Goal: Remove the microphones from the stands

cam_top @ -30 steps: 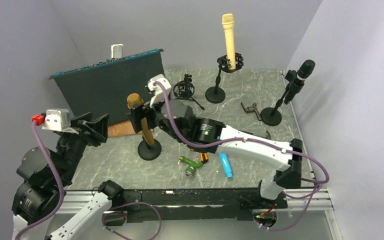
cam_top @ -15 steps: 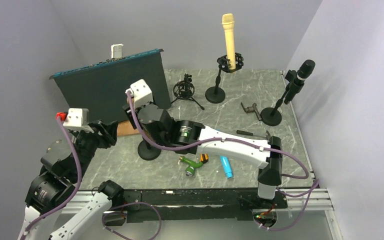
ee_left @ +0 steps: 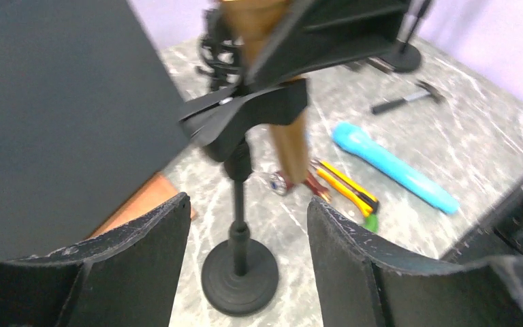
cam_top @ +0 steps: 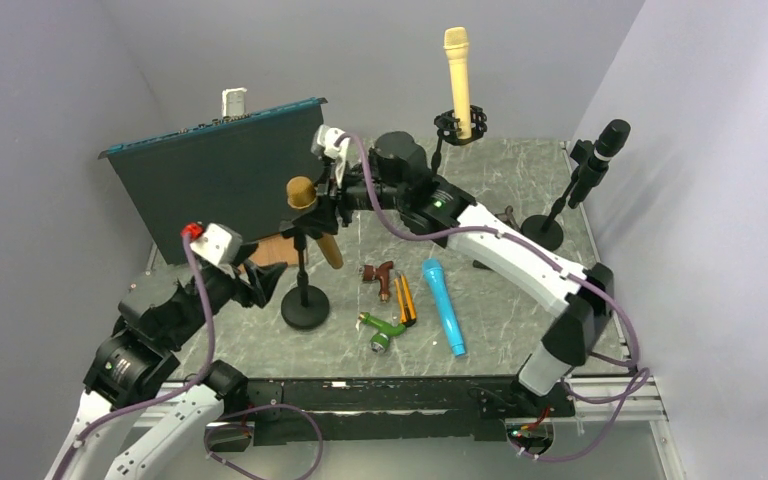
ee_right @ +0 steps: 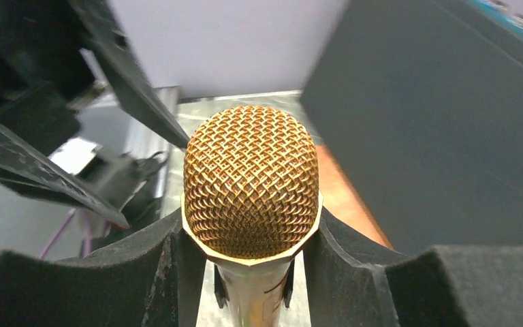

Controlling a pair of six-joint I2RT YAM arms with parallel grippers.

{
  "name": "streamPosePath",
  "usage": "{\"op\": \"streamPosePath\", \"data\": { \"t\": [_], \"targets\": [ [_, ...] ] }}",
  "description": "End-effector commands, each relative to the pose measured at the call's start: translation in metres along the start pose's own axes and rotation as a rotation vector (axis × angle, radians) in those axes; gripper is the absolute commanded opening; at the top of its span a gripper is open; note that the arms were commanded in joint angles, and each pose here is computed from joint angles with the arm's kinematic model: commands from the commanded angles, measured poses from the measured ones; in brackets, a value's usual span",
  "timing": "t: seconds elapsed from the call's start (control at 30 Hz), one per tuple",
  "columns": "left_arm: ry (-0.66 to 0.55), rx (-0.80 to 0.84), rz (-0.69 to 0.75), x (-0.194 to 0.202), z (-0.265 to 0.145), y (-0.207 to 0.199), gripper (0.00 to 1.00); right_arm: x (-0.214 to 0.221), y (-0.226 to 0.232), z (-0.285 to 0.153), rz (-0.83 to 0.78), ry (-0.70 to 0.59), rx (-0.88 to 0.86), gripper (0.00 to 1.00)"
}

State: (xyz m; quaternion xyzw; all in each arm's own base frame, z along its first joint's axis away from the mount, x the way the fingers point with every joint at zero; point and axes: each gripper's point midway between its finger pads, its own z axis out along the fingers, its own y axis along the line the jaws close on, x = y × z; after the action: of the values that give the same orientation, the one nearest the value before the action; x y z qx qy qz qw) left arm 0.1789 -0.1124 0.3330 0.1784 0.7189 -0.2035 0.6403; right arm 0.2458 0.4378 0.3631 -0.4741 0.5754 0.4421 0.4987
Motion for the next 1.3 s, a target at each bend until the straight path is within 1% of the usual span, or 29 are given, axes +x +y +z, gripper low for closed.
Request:
{"op": "streamPosePath", "data": {
  "t": [0.0,0.1,0.23,0.33,0.53,0.67,0.77,0.93,1.03,1.17,1.27],
  "targets": [
    [-0.084,0.285,0.131,-0.009,0.001,-0.045,0.66,-0.006,0.06,0.006,-0.084,0.002,-0.447,0.0],
    [-0.069,0.331,0.151,-0.001,0.004,-0.052,0.62,-0.002,0.067,0.003,-0.087,0.01,-0.501,0.0],
    [-0.052,0.287,0.174,0.002,0.008,-0.043,0.6,0.0,0.076,-0.006,-0.117,0.006,-0.543,0.0],
    [-0.095,0.279,0.22,-0.001,0.002,-0.041,0.61,0.004,0.077,-0.01,-0.128,0.021,-0.55,0.0],
    [-0.175,0.102,0.227,-0.01,-0.006,-0.011,0.59,0.006,0.081,-0.01,-0.127,0.026,-0.607,0.0],
    [-0.163,0.014,0.234,-0.002,-0.008,0.005,0.61,0.008,0.079,-0.008,-0.136,0.029,-0.61,0.0],
    [-0.11,0.029,0.248,0.008,0.001,0.004,0.61,0.01,0.079,-0.007,-0.136,0.036,-0.617,0.0],
    [-0.15,0.163,0.261,0.0,0.014,-0.02,0.61,0.012,0.078,-0.006,-0.14,0.037,-0.621,0.0],
    [-0.117,0.242,0.272,0.005,0.023,-0.032,0.61,0.012,0.078,-0.006,-0.138,0.04,-0.623,0.0],
    [-0.069,0.282,0.27,0.013,0.032,-0.038,0.61,0.011,0.079,-0.008,-0.141,0.04,-0.624,0.0],
    [-0.054,0.29,0.266,0.016,0.036,-0.039,0.58,0.01,0.079,-0.008,-0.138,0.036,-0.622,0.0]
  ]
}}
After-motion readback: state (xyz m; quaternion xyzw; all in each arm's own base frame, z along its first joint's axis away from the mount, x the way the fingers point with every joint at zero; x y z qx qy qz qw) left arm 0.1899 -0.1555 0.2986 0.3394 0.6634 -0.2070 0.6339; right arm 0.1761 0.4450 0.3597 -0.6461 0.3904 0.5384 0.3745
